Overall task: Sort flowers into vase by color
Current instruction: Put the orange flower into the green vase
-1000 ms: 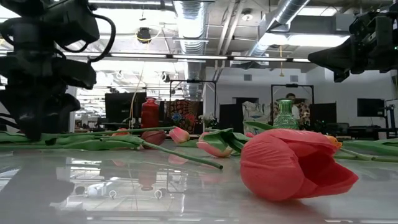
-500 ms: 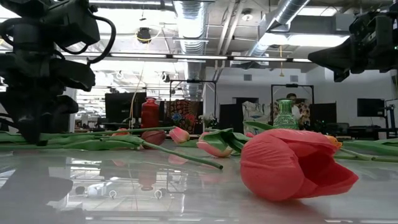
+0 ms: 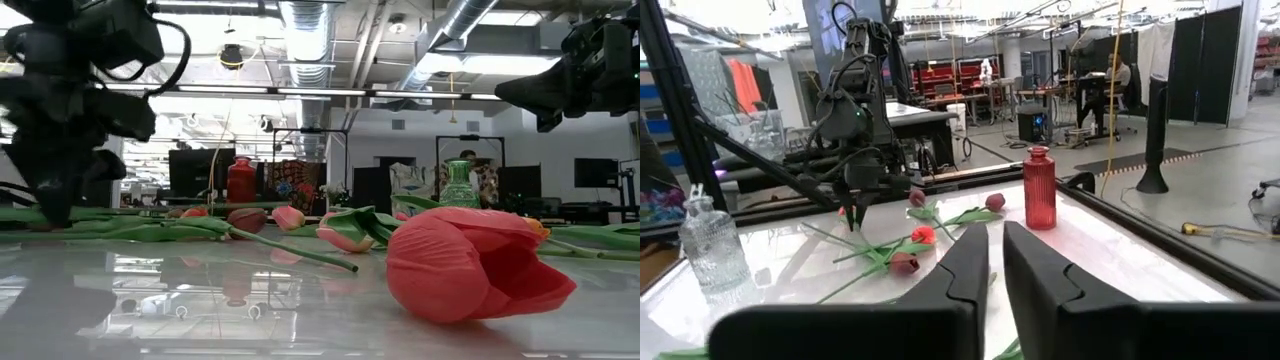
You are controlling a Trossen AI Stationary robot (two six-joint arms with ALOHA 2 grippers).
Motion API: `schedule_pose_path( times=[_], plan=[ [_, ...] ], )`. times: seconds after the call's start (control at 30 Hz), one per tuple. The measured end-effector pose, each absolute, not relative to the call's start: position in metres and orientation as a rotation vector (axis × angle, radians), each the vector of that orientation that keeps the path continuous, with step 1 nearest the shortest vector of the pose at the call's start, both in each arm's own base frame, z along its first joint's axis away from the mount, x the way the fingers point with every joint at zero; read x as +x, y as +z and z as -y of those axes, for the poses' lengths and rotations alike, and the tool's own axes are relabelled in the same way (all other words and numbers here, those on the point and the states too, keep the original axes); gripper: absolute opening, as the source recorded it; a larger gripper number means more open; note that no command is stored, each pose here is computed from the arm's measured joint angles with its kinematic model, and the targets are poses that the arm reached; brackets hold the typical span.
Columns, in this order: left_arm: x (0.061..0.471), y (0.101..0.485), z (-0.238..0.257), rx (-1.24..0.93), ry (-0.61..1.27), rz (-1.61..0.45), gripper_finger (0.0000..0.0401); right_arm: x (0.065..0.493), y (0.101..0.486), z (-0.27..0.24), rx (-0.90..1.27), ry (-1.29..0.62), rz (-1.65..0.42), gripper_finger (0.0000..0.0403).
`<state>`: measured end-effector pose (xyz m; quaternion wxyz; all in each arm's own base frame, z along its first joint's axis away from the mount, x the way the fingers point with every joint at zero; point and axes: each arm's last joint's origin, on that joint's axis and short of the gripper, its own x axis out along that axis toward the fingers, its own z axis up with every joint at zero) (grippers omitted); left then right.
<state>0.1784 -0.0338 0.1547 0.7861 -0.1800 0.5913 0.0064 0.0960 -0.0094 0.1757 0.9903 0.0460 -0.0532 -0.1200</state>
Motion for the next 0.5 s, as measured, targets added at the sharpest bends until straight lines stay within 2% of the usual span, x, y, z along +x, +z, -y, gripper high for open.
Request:
schedule_pose_path(
  times=[0.27, 0.5],
  plan=[
    [0.199, 0.193, 0.03, -0.429, -0.036, -1.202, 0.0006, 0.096, 0.179, 0.009, 0.111, -0.24, 0.138, 0.0134],
    [0.216, 0.226, 0.019, -0.511, -0.029, -1.076, 0.0005, 0.094, 0.188, 0.009, 0.006, -0.244, 0.221, 0.0175]
  ],
)
